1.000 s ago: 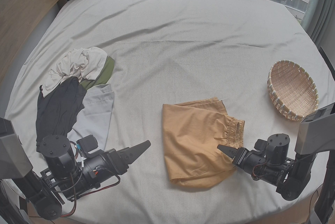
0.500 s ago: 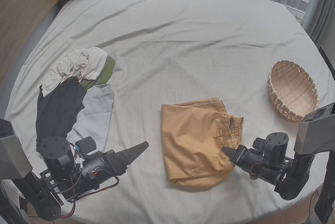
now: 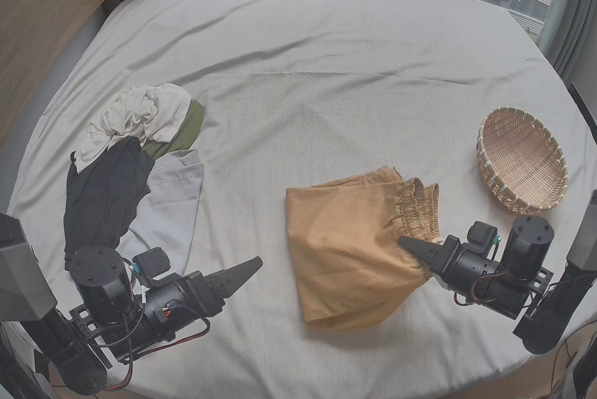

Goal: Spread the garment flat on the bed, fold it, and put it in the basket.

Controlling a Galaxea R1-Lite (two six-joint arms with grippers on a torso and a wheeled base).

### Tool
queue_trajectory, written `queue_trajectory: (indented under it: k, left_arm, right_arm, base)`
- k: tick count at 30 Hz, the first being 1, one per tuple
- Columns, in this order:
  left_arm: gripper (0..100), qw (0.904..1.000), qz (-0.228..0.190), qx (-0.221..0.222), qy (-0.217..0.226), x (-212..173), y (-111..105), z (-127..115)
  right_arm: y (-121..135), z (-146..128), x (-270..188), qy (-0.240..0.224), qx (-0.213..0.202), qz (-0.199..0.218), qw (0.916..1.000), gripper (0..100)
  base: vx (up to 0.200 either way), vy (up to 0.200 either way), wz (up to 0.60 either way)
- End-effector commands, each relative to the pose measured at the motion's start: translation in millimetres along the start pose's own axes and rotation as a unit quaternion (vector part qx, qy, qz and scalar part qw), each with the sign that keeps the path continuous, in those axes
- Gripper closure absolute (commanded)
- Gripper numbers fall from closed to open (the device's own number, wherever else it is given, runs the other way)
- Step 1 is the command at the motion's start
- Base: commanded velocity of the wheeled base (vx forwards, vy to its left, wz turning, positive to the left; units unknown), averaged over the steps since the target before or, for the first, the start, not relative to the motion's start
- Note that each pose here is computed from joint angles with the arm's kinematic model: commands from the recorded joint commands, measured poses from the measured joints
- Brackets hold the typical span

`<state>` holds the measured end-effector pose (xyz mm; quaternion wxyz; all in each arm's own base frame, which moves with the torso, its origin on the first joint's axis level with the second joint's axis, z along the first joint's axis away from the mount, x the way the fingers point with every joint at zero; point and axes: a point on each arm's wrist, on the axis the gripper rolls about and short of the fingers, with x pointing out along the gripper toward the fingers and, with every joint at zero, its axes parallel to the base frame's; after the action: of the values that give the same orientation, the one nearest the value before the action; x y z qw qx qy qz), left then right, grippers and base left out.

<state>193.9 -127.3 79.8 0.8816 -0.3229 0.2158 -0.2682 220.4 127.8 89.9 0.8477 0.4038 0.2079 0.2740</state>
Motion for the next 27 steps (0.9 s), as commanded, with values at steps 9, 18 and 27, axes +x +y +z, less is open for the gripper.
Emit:
queue_trajectory:
  k: [9, 18, 27]
  left_arm:
    - [0, 1.0, 0.006, -0.002, -0.001, -2, 1, -1]
    - [0, 0.9999, 0.004, -0.01, -0.002, -2, 0, 0]
    - [0, 0.9999, 0.004, -0.011, -0.002, -2, 0, -1]
  right_arm:
    - [49, 18, -15, -0.028, -0.025, 0.113, 0.9929, 100]
    - [49, 21, -15, -0.035, -0.036, 0.112, 0.9924, 100]
    - [45, 50, -20, -0.099, -0.083, 0.099, 0.9867, 100]
  base:
    - [0.0, 0.0, 0.0]
    - [0.0, 0.0, 0.0]
    - [0.0, 0.0, 0.0]
